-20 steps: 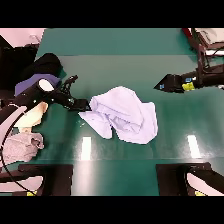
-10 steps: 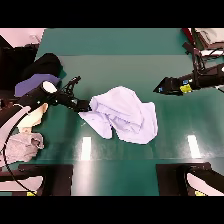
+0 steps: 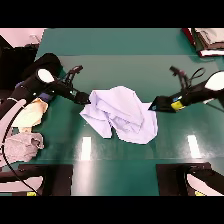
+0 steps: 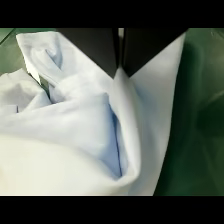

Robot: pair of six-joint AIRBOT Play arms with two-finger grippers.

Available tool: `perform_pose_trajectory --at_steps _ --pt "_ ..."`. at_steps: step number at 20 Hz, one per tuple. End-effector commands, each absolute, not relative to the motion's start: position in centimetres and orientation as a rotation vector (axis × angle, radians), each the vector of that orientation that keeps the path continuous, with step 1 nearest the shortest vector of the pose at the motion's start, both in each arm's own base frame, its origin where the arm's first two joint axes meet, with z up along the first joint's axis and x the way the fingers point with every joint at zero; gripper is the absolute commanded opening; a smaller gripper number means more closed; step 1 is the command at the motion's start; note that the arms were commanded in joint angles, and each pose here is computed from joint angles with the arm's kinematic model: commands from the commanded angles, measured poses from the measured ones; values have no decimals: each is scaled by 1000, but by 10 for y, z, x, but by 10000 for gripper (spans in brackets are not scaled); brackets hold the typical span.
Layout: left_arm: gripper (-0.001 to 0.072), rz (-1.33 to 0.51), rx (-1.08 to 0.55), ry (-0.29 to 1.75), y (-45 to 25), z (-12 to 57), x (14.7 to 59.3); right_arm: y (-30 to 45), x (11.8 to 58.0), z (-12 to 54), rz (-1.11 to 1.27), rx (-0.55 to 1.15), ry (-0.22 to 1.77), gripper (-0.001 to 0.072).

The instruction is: Fold the shirts.

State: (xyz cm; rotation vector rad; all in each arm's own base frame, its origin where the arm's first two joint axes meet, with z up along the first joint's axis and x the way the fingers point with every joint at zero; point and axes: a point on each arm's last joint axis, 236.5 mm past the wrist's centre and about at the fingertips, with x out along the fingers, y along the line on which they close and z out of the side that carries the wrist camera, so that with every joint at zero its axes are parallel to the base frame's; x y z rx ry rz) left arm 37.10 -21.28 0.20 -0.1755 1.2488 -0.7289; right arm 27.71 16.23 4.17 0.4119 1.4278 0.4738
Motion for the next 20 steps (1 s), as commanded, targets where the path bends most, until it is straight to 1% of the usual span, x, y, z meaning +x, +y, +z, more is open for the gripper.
perform_pose_trajectory --at_steps 1,5,6,8,10,11,12,14,15,17,18,20 --pt "21 -751 -134 1216 -212 26 377 191 260 10 494 466 1454 587" --pt "22 -757 -134 1224 -213 29 375 211 261 -27 484 441 1491 578" --pt "22 -762 -132 1229 -213 30 372 215 264 -33 484 432 1485 500" --pt "21 -756 -117 1202 -211 38 374 222 272 -35 511 390 1440 17" --pt "21 -708 -42 1131 -197 63 384 217 287 -17 517 358 1383 19" --pt "21 -662 5 1072 -186 88 393 209 300 4 514 329 1324 19" --pt "21 -617 60 990 -175 122 402 198 316 34 505 312 1235 19" --pt "21 -575 133 788 -163 209 409 171 348 119 470 316 1000 18" --pt "21 -576 146 685 -162 255 403 154 359 172 454 328 863 18" --pt "21 -576 166 485 -159 344 380 122 361 272 414 325 612 18" --pt "21 -578 174 394 -157 384 364 106 352 318 393 312 503 17" --pt "21 -598 178 237 -155 447 324 87 327 385 363 277 350 17"
